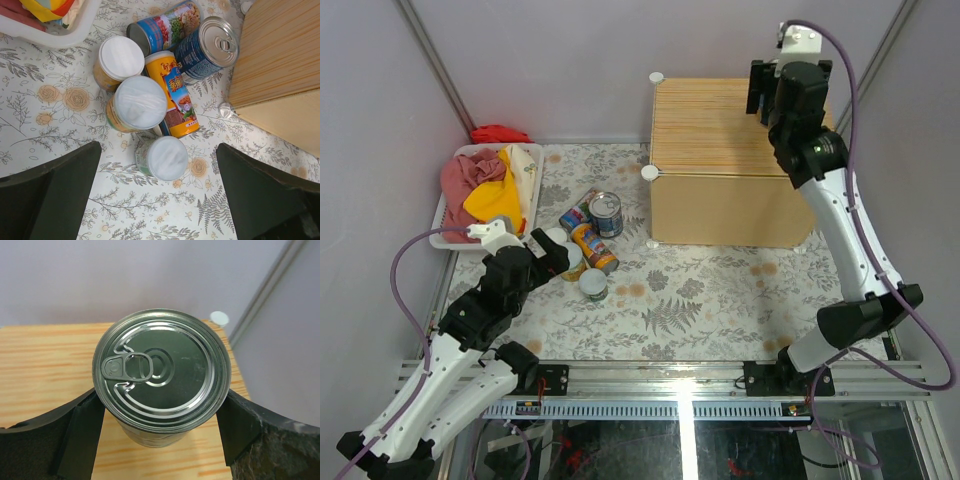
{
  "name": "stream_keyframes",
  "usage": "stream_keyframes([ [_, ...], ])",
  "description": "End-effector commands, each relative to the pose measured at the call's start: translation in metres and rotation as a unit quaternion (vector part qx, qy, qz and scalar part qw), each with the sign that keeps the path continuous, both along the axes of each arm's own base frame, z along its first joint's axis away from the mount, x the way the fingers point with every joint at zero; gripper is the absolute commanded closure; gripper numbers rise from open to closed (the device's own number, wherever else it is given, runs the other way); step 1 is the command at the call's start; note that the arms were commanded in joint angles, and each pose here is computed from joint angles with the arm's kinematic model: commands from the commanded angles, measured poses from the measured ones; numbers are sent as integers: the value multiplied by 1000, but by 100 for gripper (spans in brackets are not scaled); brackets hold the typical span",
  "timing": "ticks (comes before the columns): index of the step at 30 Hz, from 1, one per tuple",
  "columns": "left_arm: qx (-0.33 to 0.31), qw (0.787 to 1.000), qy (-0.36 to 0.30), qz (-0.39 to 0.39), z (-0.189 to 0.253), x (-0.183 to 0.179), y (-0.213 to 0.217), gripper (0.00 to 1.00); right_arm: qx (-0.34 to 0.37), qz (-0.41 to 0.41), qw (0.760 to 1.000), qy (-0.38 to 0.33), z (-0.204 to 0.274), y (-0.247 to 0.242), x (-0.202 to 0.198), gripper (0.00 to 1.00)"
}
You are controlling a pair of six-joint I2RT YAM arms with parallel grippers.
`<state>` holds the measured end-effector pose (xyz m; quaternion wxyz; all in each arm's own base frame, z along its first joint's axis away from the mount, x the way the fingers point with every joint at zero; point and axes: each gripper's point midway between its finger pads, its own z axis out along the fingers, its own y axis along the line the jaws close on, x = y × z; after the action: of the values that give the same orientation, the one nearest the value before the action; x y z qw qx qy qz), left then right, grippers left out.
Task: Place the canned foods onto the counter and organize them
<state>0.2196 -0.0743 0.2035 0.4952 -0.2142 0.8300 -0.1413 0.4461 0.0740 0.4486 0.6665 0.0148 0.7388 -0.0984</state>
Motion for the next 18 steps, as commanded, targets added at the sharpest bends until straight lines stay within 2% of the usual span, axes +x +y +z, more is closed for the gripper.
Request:
stream_keyframes([
  [1,-12,1000,-28,-4,18,7,-5,0,69,-26,986,-147,98,-38,6,100],
  [10,7,999,-26,-18,15,17,-12,0,85,-89,984,-131,77,-96,60,100],
  [18,24,999,-27,-27,12,29,-18,0,83,-102,982,-134,68,-107,95,100],
])
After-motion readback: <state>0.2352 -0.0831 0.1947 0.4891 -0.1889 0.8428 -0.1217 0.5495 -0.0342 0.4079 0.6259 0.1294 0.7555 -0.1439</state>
